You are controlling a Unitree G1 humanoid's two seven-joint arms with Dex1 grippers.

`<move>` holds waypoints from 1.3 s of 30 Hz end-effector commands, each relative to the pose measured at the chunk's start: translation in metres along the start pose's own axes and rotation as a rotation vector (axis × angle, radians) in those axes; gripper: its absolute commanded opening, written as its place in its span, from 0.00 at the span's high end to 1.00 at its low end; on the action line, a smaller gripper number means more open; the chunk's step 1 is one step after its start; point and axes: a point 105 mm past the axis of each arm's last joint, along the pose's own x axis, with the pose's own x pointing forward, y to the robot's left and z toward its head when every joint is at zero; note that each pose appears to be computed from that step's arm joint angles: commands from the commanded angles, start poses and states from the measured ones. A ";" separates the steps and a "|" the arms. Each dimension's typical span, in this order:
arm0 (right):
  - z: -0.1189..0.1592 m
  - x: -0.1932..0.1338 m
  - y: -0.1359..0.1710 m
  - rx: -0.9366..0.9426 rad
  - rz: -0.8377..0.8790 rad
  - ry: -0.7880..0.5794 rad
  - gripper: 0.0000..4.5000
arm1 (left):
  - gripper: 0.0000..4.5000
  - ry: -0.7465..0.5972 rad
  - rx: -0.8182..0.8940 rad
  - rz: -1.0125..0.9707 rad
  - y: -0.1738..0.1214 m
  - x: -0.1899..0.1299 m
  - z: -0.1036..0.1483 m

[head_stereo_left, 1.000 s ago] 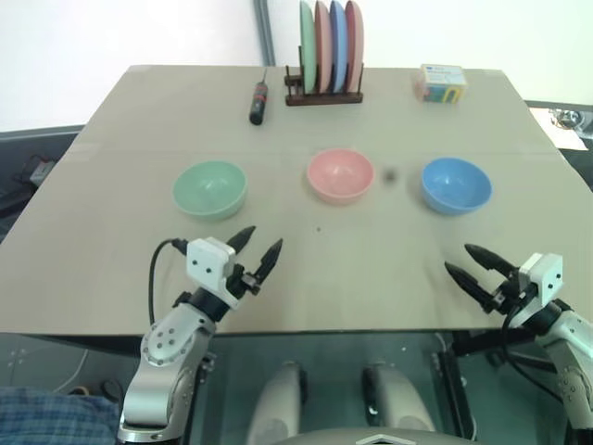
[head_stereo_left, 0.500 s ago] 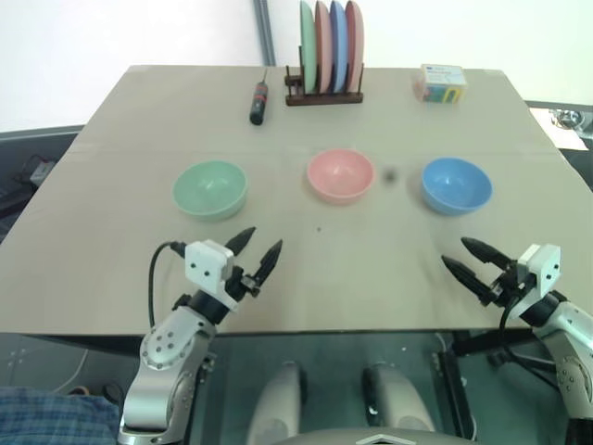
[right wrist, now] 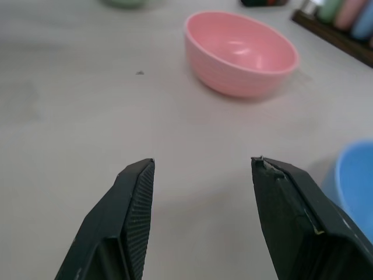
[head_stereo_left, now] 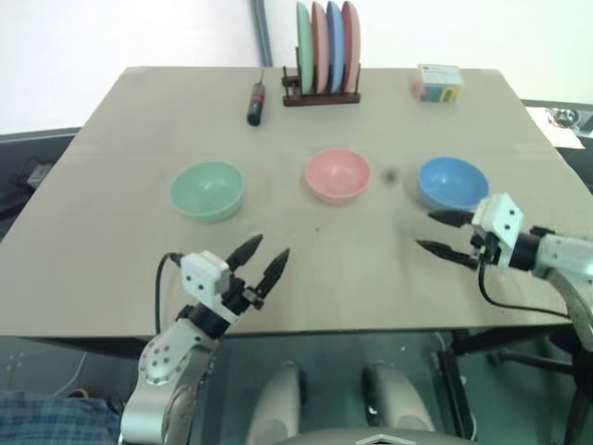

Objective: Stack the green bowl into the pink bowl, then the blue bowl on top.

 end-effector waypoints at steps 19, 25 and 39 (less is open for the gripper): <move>0.040 0.146 -0.038 -0.534 0.180 0.084 0.03 | 0.01 -0.147 -0.021 0.223 -0.011 -0.033 0.028; 0.031 0.171 -0.041 -0.569 0.151 0.140 0.03 | 0.01 -0.135 0.006 0.273 -0.012 -0.041 0.027; 0.037 0.178 -0.034 -0.605 0.173 0.091 0.03 | 0.01 -0.086 0.042 0.301 -0.007 -0.045 0.019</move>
